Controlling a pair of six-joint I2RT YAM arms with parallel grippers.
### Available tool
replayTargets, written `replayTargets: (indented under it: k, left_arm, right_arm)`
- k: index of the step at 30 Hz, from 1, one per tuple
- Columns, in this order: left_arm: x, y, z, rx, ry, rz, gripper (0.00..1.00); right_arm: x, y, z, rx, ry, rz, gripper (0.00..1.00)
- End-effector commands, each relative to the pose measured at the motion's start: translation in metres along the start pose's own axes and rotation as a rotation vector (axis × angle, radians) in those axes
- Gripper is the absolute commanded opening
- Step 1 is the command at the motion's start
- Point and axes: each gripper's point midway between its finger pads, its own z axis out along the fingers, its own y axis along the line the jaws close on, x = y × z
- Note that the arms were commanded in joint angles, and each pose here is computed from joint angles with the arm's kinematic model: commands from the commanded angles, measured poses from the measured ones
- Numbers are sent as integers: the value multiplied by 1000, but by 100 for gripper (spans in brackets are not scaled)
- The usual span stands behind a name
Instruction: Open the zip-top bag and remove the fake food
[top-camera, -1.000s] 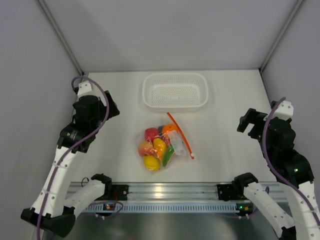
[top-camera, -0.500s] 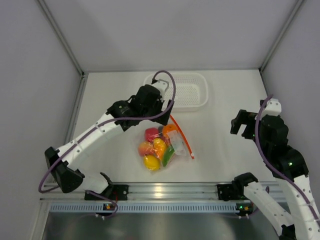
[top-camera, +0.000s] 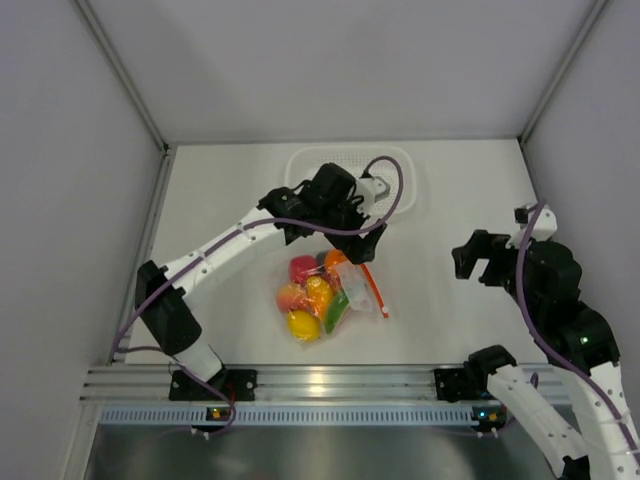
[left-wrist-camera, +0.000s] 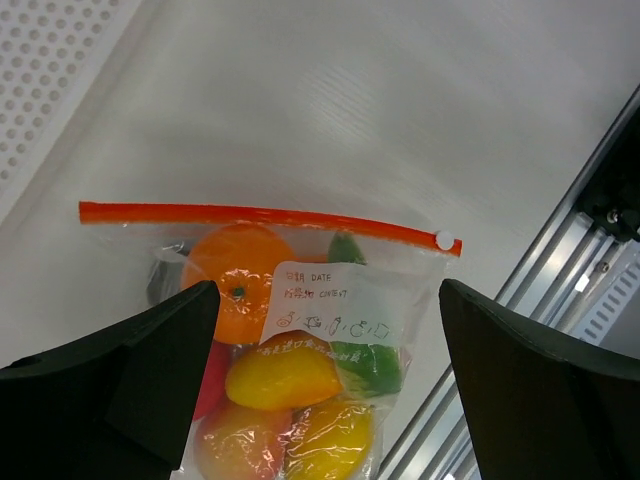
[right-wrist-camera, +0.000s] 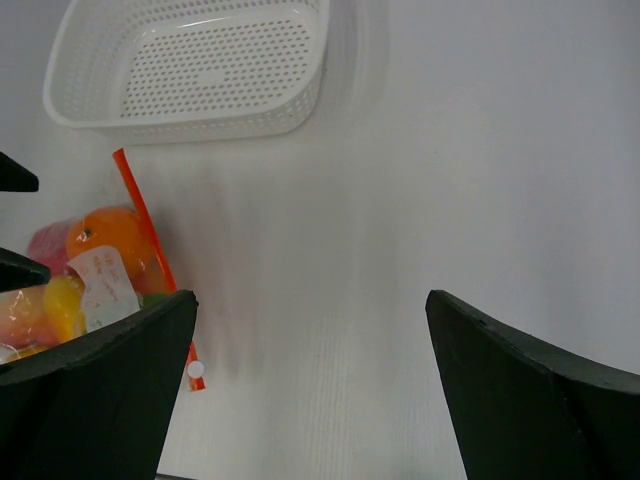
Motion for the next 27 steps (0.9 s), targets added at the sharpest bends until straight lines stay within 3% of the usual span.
replayTargets:
  k: [1, 11, 15, 16, 17, 27]
  left_arm:
    - [-7, -18, 8, 139, -16, 173, 97]
    - [-2, -15, 43, 240, 23, 561, 99]
    - [-4, -17, 68, 297, 104, 608, 98]
    - [12, -19, 66, 340, 186, 608, 97]
    - [4, -21, 75, 348, 200, 620, 94]
    - [71, -12, 85, 413, 467, 637, 83]
  right_arm:
    - [-13, 10, -9, -60, -60, -6, 99]
    - [-33, 0, -50, -43, -139, -39, 100]
    - [-33, 1, -58, -62, -158, -39, 100]
    - [-32, 1, -59, -67, -160, -41, 100]
    - [-32, 2, -61, -72, -160, -41, 99]
    - [-29, 20, -67, -184, -153, -59, 99]
